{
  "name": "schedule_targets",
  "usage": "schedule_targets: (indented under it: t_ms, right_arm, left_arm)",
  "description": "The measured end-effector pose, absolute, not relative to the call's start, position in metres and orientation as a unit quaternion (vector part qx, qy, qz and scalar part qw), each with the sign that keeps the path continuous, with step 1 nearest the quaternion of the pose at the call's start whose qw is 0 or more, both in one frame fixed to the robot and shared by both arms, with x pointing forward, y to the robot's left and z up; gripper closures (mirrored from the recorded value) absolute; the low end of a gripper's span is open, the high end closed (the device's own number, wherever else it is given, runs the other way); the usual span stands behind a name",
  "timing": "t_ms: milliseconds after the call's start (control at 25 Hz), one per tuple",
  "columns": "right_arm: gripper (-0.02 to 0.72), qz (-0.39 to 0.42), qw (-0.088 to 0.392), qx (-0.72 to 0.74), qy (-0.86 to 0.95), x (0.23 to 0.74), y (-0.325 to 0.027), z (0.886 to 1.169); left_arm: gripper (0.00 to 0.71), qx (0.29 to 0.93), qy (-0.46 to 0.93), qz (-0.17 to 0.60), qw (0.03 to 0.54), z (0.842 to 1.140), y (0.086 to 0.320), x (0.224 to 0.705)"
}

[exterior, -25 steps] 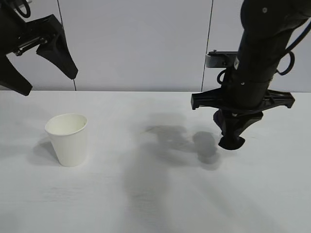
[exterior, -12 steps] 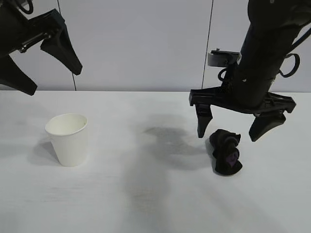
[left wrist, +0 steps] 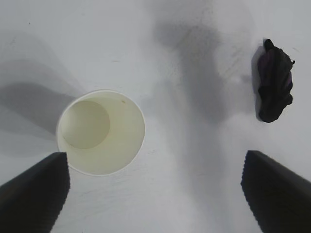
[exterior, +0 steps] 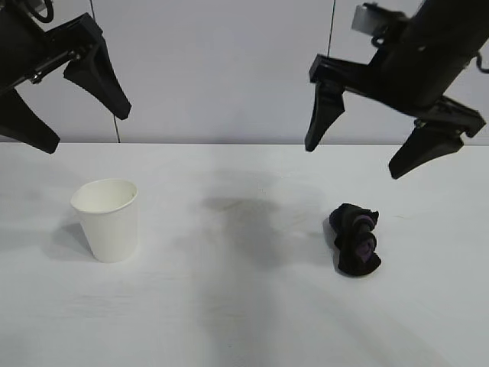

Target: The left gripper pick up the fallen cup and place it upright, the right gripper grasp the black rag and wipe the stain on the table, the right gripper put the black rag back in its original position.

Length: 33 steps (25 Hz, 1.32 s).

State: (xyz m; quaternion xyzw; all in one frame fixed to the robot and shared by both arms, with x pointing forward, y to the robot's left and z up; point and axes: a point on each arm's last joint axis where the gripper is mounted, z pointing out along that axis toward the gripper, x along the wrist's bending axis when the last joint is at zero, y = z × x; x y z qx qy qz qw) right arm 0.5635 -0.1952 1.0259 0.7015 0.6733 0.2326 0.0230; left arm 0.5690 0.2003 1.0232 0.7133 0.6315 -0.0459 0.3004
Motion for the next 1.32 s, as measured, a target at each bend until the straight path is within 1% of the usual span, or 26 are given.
schedule_targets:
  t_ms: [1320]
  right_arm:
    - [0.021,0.241,0.028,0.702,0.669,0.5638,-0.1963,1.0289]
  left_arm:
    - [0.017,0.709,0.634,-0.058,0.303,1.0237,0.1987,0.5679]
